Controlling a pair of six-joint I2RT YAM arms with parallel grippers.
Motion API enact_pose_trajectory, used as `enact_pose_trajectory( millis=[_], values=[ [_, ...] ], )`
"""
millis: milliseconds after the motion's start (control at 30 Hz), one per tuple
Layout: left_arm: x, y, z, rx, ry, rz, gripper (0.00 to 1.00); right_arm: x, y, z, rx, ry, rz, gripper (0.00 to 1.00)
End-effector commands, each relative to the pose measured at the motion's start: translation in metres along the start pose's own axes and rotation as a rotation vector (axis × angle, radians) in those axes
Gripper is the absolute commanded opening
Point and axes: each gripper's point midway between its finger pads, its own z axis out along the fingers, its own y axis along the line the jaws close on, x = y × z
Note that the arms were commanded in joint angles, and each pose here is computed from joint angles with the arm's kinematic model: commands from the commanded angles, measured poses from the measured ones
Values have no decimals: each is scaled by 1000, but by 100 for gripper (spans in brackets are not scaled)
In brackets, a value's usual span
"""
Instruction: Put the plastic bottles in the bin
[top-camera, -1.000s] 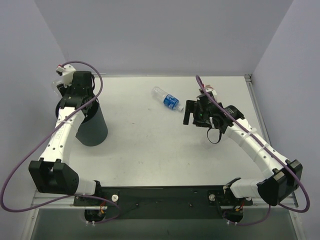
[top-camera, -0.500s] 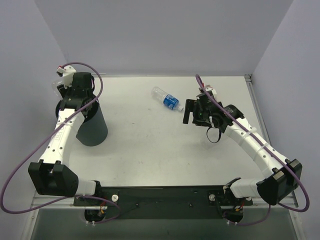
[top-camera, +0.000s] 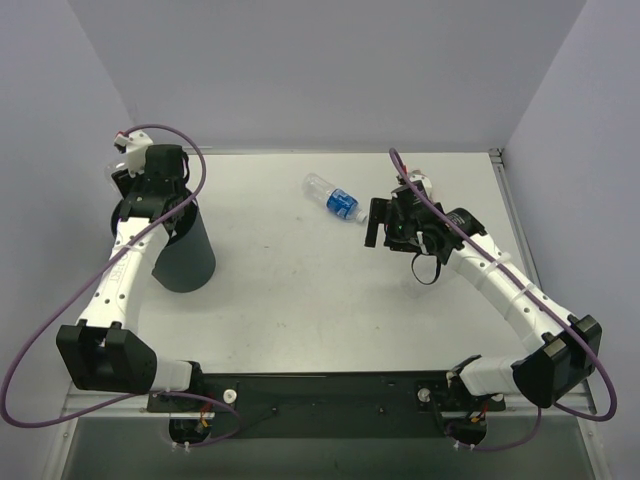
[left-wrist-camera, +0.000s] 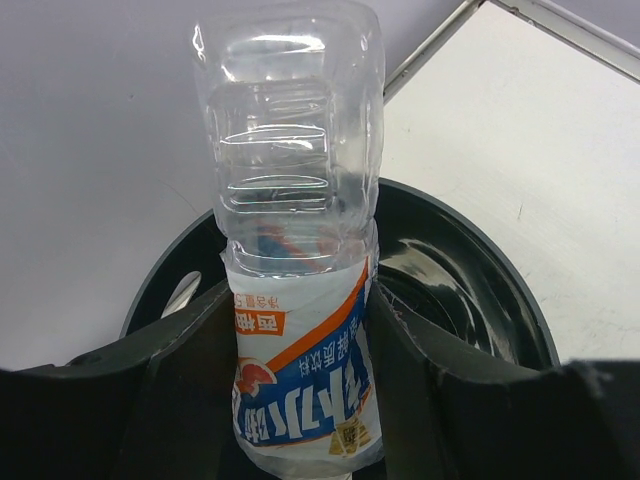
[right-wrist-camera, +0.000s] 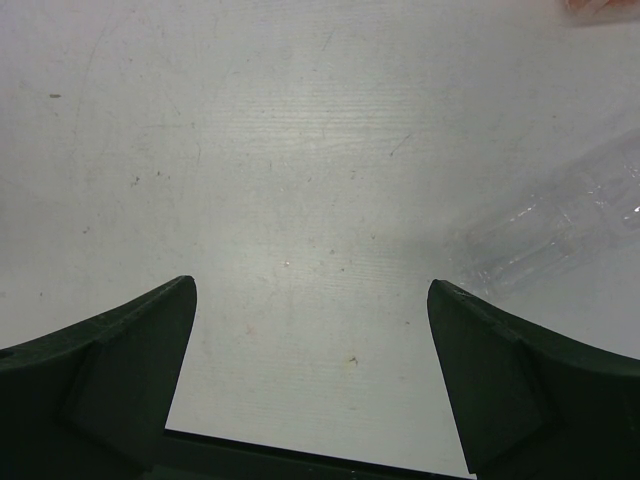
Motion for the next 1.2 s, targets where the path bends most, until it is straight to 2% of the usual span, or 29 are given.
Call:
enact_pose_trajectory(
  millis=[0,300,500,767,867,1000,1167],
  values=[
    [-17,0,-7,25,-41,-59,62,-14,2,-6,-1,-45,6,95],
    [-11,5,-11,34,-39,-58,74,-15,7,-3,-14,-33,5,94],
    [-14,1,-16,73,-40,-47,76,-17,6,-4,-12,-41,10,94],
    [-41,-38,-51,225,-82,30,77,-24,-4,-12,44,-76,45,94],
    [-44,-57,-67,286,-96,80,77,-27,-21,-18,110,-90,78,94],
    [-48,-86,-92,398,-94,116,77,-27,-71,-19,228,-54,222,92],
    [-30,-122,-123,560,-47,184,77,-19,-118,-21,334,-31,351,91]
  ],
)
